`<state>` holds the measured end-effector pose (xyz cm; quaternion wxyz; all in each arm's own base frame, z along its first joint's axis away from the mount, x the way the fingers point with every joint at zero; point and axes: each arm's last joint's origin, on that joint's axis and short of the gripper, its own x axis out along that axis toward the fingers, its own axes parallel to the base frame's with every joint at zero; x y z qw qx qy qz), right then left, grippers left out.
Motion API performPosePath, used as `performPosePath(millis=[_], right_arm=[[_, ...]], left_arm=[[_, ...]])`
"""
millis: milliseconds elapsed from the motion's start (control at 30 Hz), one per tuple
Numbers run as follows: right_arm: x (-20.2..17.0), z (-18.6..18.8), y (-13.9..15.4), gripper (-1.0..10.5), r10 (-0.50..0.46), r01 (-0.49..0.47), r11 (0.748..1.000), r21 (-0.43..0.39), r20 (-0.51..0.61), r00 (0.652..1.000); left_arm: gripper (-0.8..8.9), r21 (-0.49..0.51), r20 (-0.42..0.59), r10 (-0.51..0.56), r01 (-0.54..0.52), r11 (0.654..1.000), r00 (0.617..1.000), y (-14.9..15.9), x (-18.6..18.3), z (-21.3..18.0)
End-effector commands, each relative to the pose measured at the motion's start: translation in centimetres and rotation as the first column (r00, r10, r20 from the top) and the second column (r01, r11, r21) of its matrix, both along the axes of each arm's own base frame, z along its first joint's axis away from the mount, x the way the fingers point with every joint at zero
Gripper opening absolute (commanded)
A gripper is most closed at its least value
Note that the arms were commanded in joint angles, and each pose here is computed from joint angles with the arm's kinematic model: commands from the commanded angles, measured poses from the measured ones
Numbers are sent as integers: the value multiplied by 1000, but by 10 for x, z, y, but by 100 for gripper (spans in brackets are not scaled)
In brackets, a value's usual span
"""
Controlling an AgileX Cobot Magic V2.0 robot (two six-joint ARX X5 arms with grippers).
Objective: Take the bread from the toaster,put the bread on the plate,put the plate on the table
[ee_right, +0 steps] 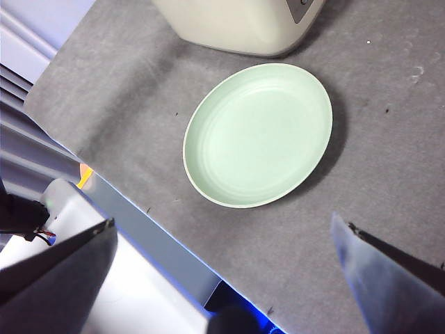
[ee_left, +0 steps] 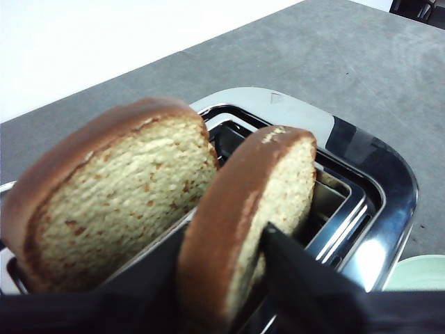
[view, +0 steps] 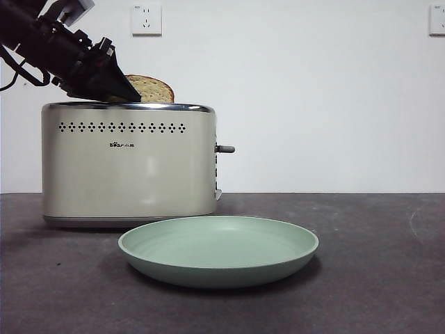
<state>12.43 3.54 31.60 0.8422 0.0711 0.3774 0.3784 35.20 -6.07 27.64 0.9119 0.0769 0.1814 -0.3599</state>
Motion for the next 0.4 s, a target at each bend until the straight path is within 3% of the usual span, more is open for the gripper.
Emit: performPosePath(millis=[33,400], right_arm=[[0,1,0,598,-2,2,1000,1,4,1000],[0,1,0,598,-2,2,1000,1,4,1000]], left_arm=[[-8,1,30,-8,8,1000,1000,-1,-1,6],[-8,-21,150,-5,9,1000,989,2,-21,72]])
